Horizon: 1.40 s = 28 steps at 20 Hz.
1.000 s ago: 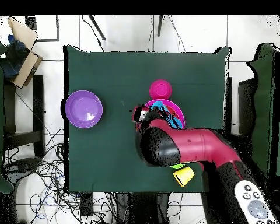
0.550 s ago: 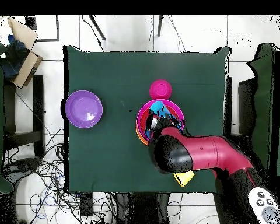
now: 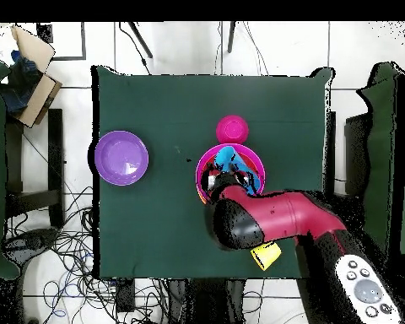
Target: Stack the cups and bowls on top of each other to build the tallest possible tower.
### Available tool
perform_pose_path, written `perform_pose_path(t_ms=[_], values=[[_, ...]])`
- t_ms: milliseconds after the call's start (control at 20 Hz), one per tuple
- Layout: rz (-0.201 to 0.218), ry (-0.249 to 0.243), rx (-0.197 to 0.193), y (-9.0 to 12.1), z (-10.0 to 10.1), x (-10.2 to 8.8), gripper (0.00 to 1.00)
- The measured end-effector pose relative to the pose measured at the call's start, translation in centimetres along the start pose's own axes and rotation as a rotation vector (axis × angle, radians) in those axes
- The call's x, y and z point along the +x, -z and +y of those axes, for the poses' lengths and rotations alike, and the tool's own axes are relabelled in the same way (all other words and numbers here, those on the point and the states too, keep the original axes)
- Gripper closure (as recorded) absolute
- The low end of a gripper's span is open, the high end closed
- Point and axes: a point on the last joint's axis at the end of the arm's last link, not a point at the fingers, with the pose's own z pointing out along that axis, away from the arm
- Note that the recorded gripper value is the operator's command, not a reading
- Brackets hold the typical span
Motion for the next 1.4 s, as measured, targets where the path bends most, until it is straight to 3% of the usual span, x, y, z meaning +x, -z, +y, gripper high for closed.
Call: perform_pose_path(t_ms=[200,400,850,1150,1400], values=[[0.019,0.044,-0.020,-1.0,1.9,1.0,0.00],[0.028,0.054,-0.029,-1.4,2.7,1.3,0.00],[0.029,0.057,-0.030,-1.4,2.9,1.4,0.00],[0.007,0.018,-0.019,0.2,1.8,0.3,0.00],[-0.011,-0.041,0.000,3.1,0.5,-1.2,0.00]])
